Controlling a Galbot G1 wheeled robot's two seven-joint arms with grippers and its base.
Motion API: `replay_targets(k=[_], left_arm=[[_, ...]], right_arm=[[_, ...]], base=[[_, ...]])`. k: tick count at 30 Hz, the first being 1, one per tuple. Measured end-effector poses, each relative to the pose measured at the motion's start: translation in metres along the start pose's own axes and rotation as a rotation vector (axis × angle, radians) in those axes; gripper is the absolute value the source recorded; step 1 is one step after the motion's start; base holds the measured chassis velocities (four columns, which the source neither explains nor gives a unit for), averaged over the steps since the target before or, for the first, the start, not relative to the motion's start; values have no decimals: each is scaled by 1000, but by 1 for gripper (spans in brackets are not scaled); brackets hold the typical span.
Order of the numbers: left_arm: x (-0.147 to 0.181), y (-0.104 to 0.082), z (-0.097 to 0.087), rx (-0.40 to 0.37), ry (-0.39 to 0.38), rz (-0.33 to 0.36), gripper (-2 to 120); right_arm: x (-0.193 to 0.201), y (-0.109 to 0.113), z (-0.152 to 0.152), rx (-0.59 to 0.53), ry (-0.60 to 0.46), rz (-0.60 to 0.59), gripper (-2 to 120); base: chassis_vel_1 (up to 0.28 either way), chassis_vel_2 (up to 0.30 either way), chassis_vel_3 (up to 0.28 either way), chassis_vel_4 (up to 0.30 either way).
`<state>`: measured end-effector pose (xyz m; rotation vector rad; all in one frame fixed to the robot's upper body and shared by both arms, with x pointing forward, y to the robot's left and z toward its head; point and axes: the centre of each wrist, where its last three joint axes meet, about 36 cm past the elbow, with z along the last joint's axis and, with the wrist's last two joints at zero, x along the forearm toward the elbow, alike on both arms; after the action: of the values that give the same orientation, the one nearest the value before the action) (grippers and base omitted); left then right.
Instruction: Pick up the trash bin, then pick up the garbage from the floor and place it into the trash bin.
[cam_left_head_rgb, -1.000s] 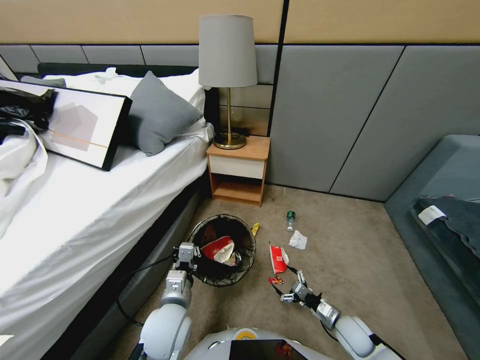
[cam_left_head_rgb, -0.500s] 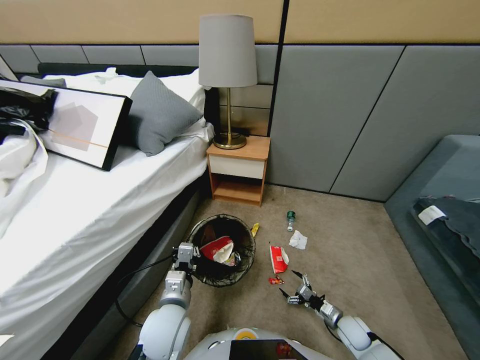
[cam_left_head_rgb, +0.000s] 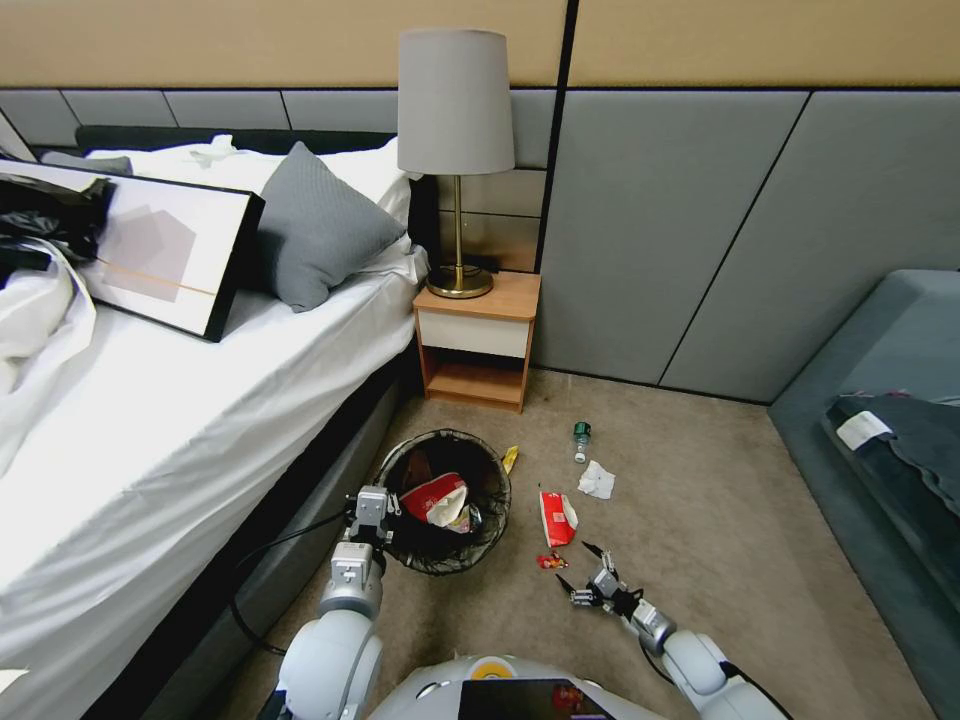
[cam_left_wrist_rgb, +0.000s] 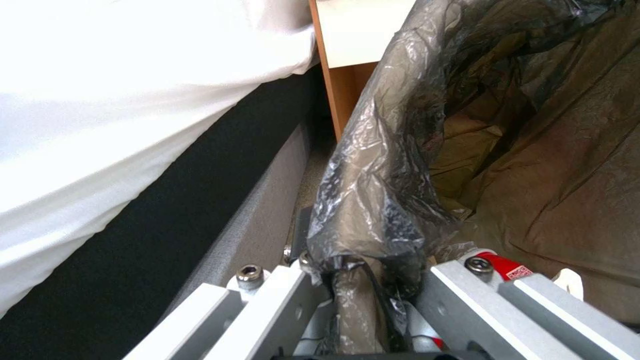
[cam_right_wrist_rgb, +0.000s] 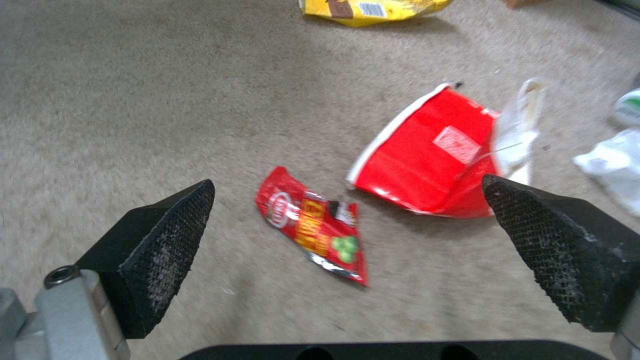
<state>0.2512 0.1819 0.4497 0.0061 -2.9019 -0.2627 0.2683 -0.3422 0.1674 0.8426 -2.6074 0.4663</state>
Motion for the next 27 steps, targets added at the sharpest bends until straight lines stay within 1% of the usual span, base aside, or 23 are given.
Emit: replay_targets(k=[6,8,10,11,15,22,27], left_arm=[[1,0,0,-1,1,-1,2],[1,-1,0,-1,1,-1,2],[1,-1,0,-1,1,-1,2],[1,-1,1,-1,2,-2,2],[2,0,1,-3,5,-3,2],[2,0,1,-2,4,-4,2],[2,-1,2,-3,7,-3,2]], right_arm=[[-8,9,4,-35,6,2,100],[-14,17,7,-60,11,2,100],[-16,19,8,-67,12,1,100],[-23,28,10,-91,16,2,100],[-31,37,14,-114,22,6,100],[-35,36,18,-131,34,18,100],[-30,33,27,-168,52,53,100]], base=[[0,0,0,0],[0,0,0,0],[0,0,0,0],[0,0,0,0],[0,0,0,0],[0,0,0,0],[0,0,0,0]])
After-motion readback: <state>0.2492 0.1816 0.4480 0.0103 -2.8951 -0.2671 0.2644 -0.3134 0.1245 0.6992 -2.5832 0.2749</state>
